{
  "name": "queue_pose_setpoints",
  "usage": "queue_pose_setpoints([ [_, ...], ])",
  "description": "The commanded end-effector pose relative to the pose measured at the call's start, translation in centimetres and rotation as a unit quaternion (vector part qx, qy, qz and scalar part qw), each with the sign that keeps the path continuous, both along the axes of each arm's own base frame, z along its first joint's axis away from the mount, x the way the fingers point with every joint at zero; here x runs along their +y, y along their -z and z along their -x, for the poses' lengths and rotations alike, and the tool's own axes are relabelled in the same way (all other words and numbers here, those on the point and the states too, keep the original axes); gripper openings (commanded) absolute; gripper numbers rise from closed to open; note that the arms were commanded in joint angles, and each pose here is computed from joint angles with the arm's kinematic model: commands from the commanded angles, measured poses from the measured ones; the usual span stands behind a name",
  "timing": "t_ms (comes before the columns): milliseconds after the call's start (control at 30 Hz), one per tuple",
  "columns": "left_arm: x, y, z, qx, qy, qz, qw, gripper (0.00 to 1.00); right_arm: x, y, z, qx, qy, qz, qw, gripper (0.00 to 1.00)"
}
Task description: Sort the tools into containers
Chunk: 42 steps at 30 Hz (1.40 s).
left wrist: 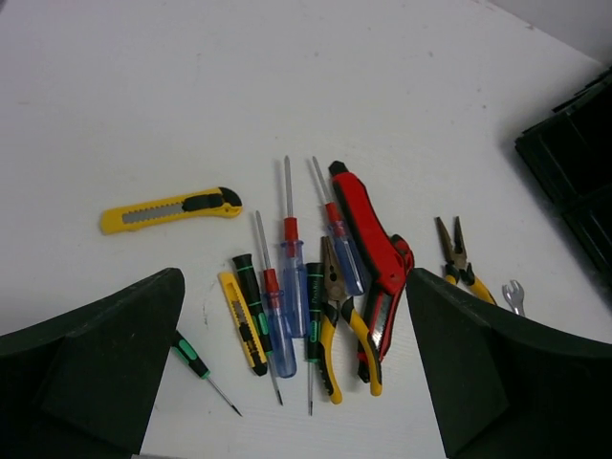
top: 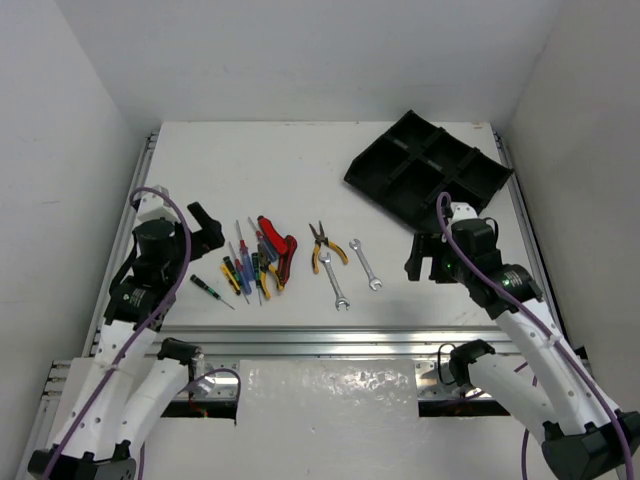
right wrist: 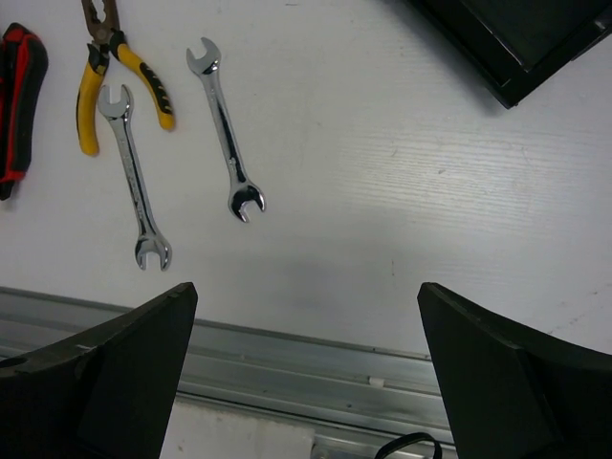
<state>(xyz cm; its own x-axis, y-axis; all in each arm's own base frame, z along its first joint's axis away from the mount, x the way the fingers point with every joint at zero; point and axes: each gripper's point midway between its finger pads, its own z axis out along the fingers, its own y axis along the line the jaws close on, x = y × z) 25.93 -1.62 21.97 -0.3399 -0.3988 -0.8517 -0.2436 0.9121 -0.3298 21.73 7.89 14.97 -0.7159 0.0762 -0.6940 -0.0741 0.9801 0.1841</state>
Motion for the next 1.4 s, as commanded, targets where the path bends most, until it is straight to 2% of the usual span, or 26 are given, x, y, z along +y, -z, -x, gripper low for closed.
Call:
queue_pose_setpoints([
  [0, 0.7, -0.3, -0.4, 0.003, -0.028, 0.002, 1.0, 1.0, 0.2, -1.5, -1.1, -0.03, 0.004, -0.01, 0.999, 0.99],
  [133, 0.1, 0.2, -0.7, 0.011, -0.012, 0.003, 1.0, 1.0, 2.0, -1.2, -2.4, -0.03, -0.025, -0.035, 0.999, 0.99],
  [200, 0.0, 0.4, -0.8, 0.015, -0.009, 0.002, 1.0, 1.0, 2.8, 0.8, -3.1, 0.021, -0.029, -0.032, 0.999, 0.99],
  [300, 0.1, 0.4, -0.7, 0.014, -0.012, 0.001, 1.0, 1.0, 4.9, 1.2, -5.0, 0.052, -0.054, -0.046, 0.996, 0.99],
  [333, 0.1, 0.4, -0.7, 0.015, -0.012, 0.001, 1.0, 1.0, 5.1, 3.4, -5.8, 0.093, -0.06, -0.022, 0.994, 0.99],
  [400, 0.0, 0.4, -0.8, 0.014, -0.008, 0.002, 1.0, 1.0, 5.9, 5.1, -6.3, 0.127, -0.075, 0.031, 0.989, 0.98],
  [433, 0.0, 0.6, -0.8, 0.017, -0.007, 0.001, 1.0, 1.0, 5.4, 6.6, -7.6, 0.151, -0.062, 0.083, 0.983, 0.95],
  [467, 0.0, 0.7, -0.9, 0.02, -0.007, 0.0, 1.0, 1.0, 5.7, 7.3, -7.9, 0.162, -0.072, 0.105, 0.978, 0.93],
  [500, -0.2, 0.9, -1.0, 0.025, -0.004, -0.002, 1.0, 1.0, 7.1, 8.9, -9.0, 0.178, -0.091, 0.125, 0.972, 0.83],
  [567, -0.3, 1.1, -1.0, 0.028, -0.002, -0.002, 1.0, 1.0, 7.9, 8.9, -9.8, 0.172, -0.097, 0.122, 0.973, 0.76],
  [600, -0.4, 1.2, -1.0, 0.031, 0.002, -0.002, 1.0, 1.0, 8.9, 9.9, -10.2, 0.182, -0.111, 0.116, 0.97, 0.67],
  [633, -0.5, 1.3, -1.1, 0.032, 0.004, -0.003, 0.999, 1.0, 9.4, 10.3, -10.3, 0.188, -0.121, 0.118, 0.968, 0.64],
  [800, -1.2, 1.5, -1.2, 0.034, 0.024, -0.001, 0.999, 1.0, 11.5, 13.0, -10.8, 0.213, -0.143, 0.146, 0.955, 0.57],
  [1267, -2.1, 1.7, -1.3, 0.039, 0.048, 0.001, 0.998, 1.0, 10.7, 19.0, -8.7, 0.283, -0.139, 0.165, 0.934, 0.27],
  [1333, -2.1, 1.7, -1.4, 0.037, 0.05, 0.001, 0.998, 1.0, 10.9, 19.4, -8.4, 0.289, -0.143, 0.161, 0.933, 0.15],
  [1367, -2.2, 1.7, -1.3, 0.039, 0.051, 0.001, 0.998, 1.0, 10.9, 19.4, -8.4, 0.289, -0.144, 0.159, 0.933, 0.06],
])
